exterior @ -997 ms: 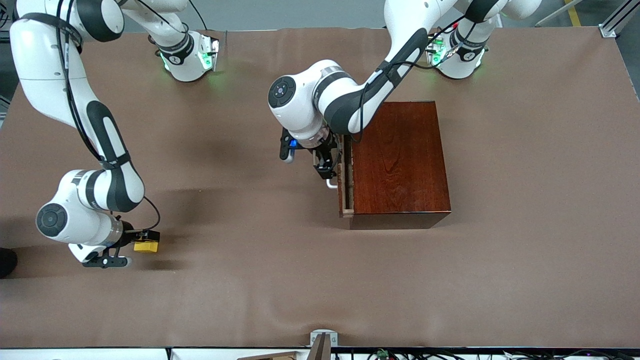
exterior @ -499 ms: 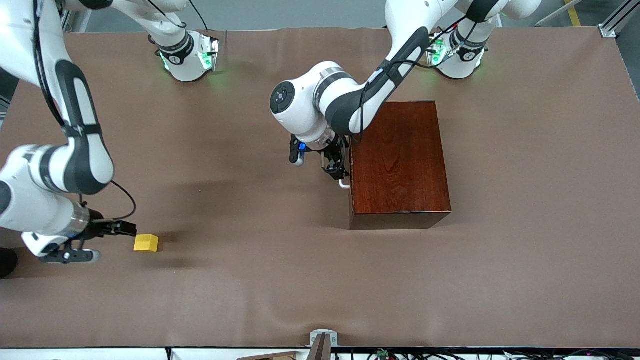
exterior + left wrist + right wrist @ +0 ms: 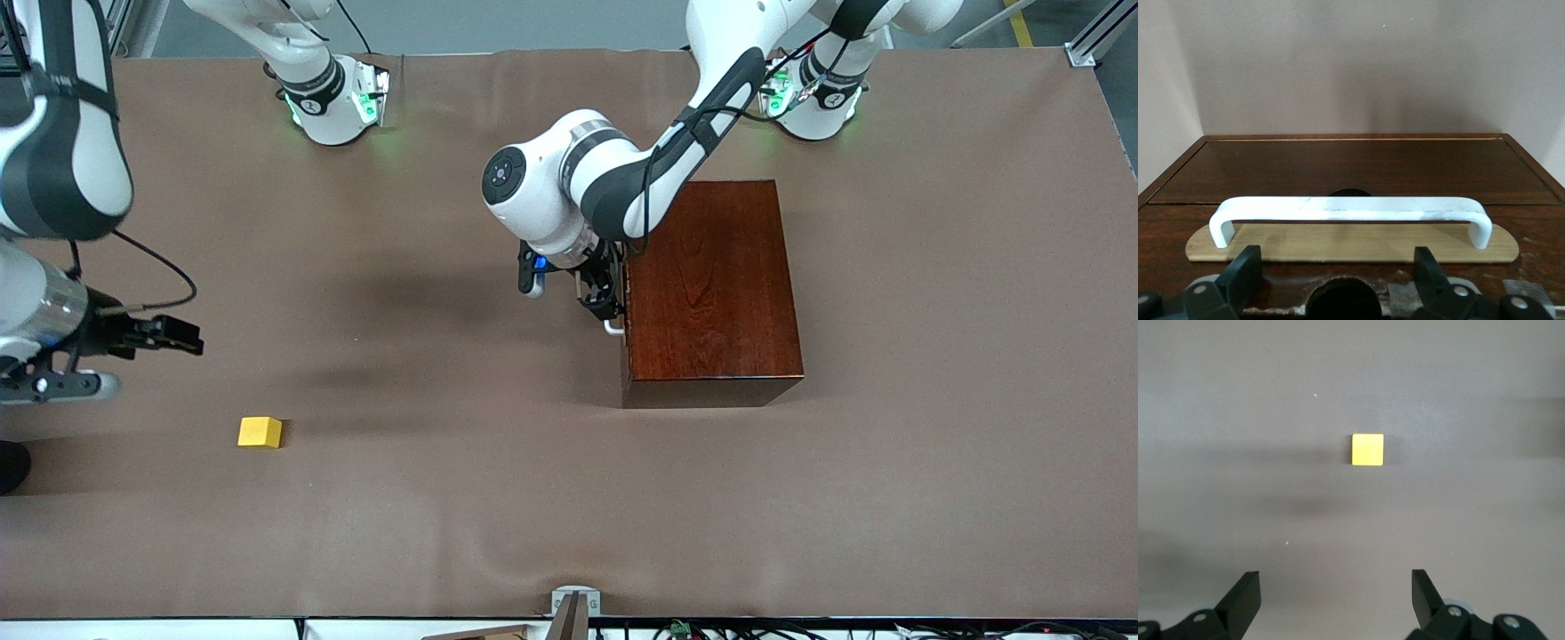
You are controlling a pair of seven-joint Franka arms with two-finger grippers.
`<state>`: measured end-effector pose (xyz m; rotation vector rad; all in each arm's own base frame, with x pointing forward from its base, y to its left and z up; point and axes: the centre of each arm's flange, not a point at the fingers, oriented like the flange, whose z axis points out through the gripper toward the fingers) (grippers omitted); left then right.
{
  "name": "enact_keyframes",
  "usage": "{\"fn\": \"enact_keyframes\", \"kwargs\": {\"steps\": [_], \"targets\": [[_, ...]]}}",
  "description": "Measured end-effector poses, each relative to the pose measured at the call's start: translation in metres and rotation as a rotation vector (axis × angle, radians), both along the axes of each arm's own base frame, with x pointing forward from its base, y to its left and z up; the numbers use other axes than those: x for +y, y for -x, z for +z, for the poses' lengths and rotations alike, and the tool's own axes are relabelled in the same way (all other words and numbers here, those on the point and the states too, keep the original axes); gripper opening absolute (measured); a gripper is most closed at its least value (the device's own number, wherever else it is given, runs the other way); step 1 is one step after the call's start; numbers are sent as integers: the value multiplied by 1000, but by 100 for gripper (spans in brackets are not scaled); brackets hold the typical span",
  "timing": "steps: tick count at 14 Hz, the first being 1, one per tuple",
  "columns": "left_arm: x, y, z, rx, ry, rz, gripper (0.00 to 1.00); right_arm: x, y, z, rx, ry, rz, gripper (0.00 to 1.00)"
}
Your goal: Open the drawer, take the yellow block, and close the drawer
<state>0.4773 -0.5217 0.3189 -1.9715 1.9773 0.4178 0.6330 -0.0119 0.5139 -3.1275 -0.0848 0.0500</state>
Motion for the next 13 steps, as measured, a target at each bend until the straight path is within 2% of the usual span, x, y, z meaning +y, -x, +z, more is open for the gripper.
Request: {"fn": "enact_keyframes", "kwargs": {"steps": [3,6,8,10,12,13], "targets": [[-5,-4,2,-29,38,-9,100,3,18,31,3,3,3,100],[-28,-1,13,-140,167,90,100,1,34,61,8,10,-3,100],[-44,12,26,-222,235,284,100,2,48,82,8,11,-1,100],[-48,18,63,-311,307,529,100,0,65,100,25,11,-7,100],[-32,14,115,-340,365,774,100,-2,78,110,51,11,-21,100],[-12,6,143,-360,359,884,100,-1,84,113,66,12,-34,100]]}}
